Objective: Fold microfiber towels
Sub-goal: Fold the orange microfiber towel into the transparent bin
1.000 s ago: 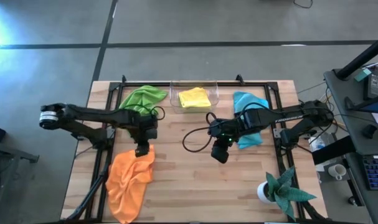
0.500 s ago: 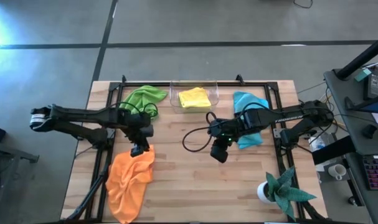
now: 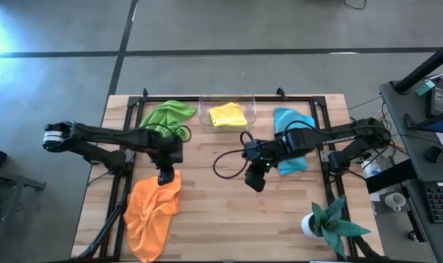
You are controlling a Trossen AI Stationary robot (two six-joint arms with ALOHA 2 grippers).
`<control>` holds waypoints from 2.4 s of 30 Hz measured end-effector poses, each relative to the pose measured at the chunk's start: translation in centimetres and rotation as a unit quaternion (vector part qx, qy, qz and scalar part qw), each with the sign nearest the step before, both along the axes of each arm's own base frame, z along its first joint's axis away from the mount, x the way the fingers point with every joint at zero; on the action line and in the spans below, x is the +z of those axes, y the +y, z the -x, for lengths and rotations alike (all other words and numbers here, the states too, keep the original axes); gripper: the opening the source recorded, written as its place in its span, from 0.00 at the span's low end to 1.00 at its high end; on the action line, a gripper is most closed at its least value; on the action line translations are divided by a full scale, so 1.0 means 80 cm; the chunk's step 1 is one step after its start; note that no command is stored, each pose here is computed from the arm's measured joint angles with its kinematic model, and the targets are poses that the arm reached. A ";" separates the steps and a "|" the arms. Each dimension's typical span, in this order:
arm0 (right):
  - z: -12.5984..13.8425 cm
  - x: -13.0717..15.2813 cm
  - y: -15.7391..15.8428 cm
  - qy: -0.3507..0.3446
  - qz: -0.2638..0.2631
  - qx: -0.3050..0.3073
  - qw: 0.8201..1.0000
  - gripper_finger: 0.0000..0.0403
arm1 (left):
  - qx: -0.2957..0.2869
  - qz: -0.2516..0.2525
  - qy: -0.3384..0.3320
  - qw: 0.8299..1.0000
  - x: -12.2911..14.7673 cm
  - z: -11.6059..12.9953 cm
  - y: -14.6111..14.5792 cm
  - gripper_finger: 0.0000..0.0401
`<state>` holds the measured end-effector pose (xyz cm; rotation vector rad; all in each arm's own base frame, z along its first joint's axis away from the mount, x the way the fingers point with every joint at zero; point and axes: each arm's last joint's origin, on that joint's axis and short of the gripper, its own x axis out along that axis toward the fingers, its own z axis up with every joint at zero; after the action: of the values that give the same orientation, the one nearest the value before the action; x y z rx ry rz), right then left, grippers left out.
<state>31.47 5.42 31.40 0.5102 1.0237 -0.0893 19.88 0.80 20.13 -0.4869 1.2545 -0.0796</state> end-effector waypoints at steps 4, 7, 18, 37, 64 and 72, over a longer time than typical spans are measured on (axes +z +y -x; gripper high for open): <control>0.000 0.000 0.005 -0.004 -0.002 0.003 1.000 0.17 | 0.019 0.007 0.035 0.999 -0.017 -0.011 0.001 0.19; 0.000 -0.001 0.007 -0.002 -0.002 0.006 1.000 0.17 | 0.019 0.001 0.059 0.998 -0.029 -0.016 0.001 0.19; 0.001 -0.004 0.008 0.000 -0.004 0.004 1.000 0.17 | 0.072 -0.091 0.098 0.988 -0.047 -0.027 0.010 0.19; 0.001 -0.015 0.008 0.007 -0.003 0.004 1.000 0.17 | 0.033 -0.085 0.141 0.986 -0.073 -0.032 0.009 0.19; 0.001 -0.015 0.008 0.007 -0.002 0.005 1.000 0.17 | 0.032 -0.101 0.118 0.987 -0.063 -0.034 0.007 0.00; -0.006 -0.017 0.009 -0.009 -0.007 0.003 1.000 0.17 | 0.060 -0.084 -0.001 0.995 0.011 -0.023 0.005 0.00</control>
<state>31.98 6.15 30.03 0.5195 1.0088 -0.0723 21.71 1.21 21.04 -0.4156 1.2159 0.1268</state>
